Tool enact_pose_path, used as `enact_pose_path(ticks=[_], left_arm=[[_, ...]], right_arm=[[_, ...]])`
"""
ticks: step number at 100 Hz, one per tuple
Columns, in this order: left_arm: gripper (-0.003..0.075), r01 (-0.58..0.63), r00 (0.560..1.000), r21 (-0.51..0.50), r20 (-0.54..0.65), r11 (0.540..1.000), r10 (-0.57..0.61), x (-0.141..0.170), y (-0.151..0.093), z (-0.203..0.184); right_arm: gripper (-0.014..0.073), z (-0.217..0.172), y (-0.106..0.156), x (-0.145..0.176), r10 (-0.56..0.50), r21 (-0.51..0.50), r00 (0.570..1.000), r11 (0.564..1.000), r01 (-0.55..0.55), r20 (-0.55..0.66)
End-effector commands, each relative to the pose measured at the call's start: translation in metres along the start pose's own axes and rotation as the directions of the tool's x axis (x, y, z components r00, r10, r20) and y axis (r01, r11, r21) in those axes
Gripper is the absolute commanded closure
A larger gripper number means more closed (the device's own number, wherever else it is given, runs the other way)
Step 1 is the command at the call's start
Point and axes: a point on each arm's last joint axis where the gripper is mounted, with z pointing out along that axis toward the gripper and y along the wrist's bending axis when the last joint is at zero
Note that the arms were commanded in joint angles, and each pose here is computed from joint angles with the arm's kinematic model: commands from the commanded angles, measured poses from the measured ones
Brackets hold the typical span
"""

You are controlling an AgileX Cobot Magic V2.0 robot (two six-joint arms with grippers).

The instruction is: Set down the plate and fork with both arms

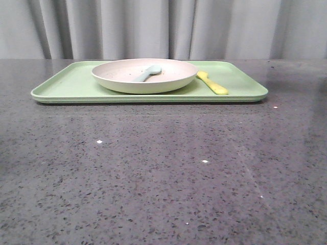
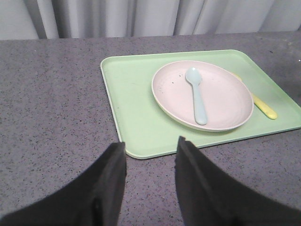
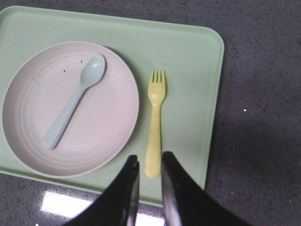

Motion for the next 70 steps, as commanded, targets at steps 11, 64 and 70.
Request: enact_pose_path(ticks=[11,64,70], left_arm=[[0.0461,0.013,0.994,0.002,0.111,1.0,-0.013,-0.015,-0.001,-0.006],[0.0741,0.013,0.995,0.002,0.102,1.0,-0.013,-0.014,-0.001,-0.005],[0.0741,0.013,0.995,0.001,0.098,1.0,-0.013,-0.013,-0.001,-0.005]], right_arm=[[0.0454,-0.05,-0.01,0.024,-0.033,0.04,0.996,0.999,0.03,0.082],[0.0599,-0.062,-0.032,0.113,-0.042,0.017,0.975,0.999,0.04,0.219],[0.0667,-0.061,-0.034,0.123,-0.044,0.017,0.973,0.999,0.042,0.225]])
